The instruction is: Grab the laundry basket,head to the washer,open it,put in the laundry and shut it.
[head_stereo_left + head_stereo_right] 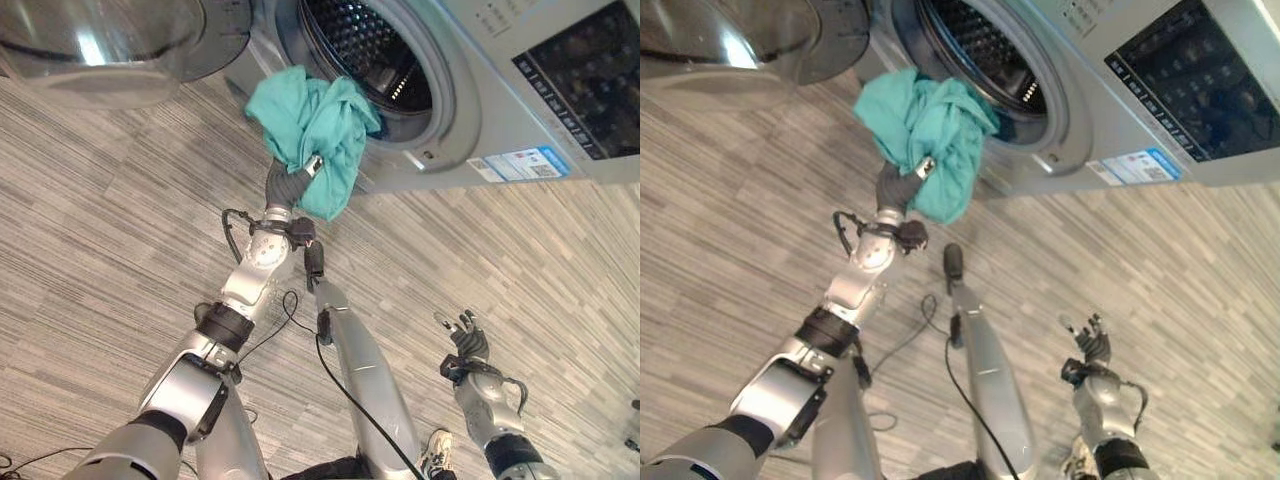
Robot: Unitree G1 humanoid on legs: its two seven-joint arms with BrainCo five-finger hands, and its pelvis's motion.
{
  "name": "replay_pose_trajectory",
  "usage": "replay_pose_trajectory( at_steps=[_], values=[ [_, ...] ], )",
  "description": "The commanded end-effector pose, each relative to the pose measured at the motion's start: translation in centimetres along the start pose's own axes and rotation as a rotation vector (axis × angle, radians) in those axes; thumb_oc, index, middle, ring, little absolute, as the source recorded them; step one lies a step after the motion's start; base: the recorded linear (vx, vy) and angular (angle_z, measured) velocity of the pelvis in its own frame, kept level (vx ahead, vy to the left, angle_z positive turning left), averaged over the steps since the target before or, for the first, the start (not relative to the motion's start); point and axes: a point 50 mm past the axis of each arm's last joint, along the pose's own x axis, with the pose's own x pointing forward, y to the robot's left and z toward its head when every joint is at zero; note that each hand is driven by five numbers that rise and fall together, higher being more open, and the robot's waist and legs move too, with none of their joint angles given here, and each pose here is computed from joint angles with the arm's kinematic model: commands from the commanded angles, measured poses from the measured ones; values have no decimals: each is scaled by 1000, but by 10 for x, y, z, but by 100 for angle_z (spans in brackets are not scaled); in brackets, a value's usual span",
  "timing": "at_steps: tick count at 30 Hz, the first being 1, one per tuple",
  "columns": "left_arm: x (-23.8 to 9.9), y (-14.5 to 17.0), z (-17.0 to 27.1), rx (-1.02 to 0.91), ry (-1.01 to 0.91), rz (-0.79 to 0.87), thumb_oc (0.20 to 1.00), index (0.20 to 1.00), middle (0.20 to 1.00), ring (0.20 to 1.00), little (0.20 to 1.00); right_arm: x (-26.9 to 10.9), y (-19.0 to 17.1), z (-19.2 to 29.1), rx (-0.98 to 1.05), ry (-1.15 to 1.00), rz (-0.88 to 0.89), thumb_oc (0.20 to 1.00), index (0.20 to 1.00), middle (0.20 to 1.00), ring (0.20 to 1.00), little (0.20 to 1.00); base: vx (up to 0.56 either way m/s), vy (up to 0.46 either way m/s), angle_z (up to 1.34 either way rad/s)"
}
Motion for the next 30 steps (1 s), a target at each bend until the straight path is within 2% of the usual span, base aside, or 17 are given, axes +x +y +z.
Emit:
replay_pose_trajectory(
  at_steps=[1, 11, 17, 22, 26, 30],
  values=[
    [4, 6, 16, 16, -112, 32, 200, 200, 200, 200, 200, -18, -23, -3, 3, -47, -23, 1000, 1000, 1000, 1000, 1000, 14, -36, -13],
    [42, 35, 87, 104, -334, 189, 200, 200, 200, 200, 200, -19, -14, 13, 31, -142, 51, 1000, 1000, 1000, 1000, 1000, 42, -95, -20],
    [56, 21, 142, 163, -498, 171, 200, 200, 200, 200, 200, -15, -23, 19, 33, -161, 36, 1000, 1000, 1000, 1000, 1000, 93, -123, -11],
    [63, 24, 170, 162, -561, 196, 200, 200, 200, 200, 200, -14, -22, 27, 35, -187, 50, 1000, 1000, 1000, 1000, 1000, 58, -86, 2],
    [68, 18, 191, -82, -565, 194, 200, 200, 200, 200, 200, -16, -20, 27, 51, -187, 66, 1000, 1000, 1000, 1000, 1000, 82, -99, -5],
    [64, -29, 206, -502, -540, 25, 200, 200, 200, 200, 200, -13, -23, 28, 85, -170, 27, 1000, 1000, 1000, 1000, 1000, 76, -59, -6]
  ],
)
